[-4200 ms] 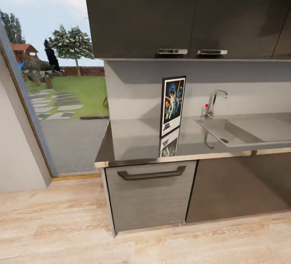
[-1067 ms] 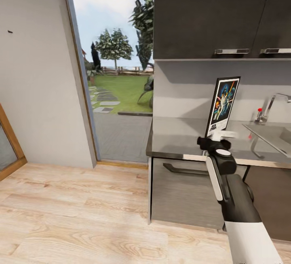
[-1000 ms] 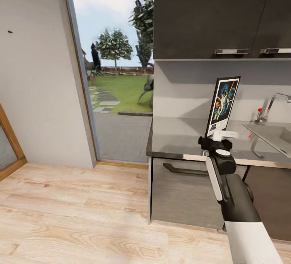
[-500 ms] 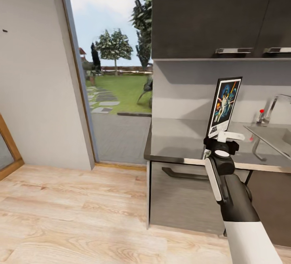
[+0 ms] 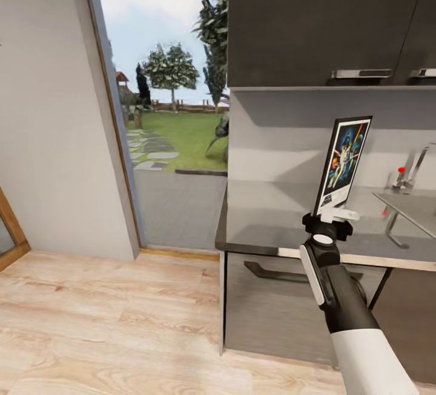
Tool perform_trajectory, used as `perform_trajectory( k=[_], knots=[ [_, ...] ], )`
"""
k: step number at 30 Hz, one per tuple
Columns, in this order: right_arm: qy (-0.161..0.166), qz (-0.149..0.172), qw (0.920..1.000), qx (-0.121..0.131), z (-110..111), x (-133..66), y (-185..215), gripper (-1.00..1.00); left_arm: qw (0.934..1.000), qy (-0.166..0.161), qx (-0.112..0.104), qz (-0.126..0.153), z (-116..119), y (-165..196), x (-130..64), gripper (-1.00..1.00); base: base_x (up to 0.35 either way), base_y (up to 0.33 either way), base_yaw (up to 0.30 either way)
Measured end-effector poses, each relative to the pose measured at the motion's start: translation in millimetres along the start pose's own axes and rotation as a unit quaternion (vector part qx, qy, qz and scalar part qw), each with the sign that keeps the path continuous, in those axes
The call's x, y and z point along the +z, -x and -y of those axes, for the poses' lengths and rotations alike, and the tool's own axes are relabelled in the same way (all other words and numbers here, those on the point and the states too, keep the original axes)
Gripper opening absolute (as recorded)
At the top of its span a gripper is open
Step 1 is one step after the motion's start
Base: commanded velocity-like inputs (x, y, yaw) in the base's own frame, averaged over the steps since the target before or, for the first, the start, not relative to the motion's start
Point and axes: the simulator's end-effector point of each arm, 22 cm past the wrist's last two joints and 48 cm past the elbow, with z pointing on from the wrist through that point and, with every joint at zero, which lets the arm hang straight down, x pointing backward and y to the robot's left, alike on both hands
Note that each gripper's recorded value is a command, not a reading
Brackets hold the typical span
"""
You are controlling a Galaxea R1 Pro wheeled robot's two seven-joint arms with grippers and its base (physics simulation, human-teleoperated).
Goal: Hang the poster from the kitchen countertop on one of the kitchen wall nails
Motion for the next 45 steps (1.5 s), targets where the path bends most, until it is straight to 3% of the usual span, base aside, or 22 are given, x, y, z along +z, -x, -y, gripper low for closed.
perform_trajectory(
  k=[36, 45],
  knots=[
    [-0.009, -0.003, 1.0000, -0.001, 2.4, 2.2, -6.3, 1.00, 1.0000, 0.001, 0.000, 0.000, -0.9, 0.2, 0.1, 1.00, 0.189, -0.008, 0.000],
    [-0.009, -0.005, 0.9999, -0.002, 2.9, 2.8, -8.0, 1.00, 1.0000, 0.001, 0.000, 0.000, -0.8, -0.2, -0.1, 1.00, 0.209, -0.154, 0.000]
  ],
)
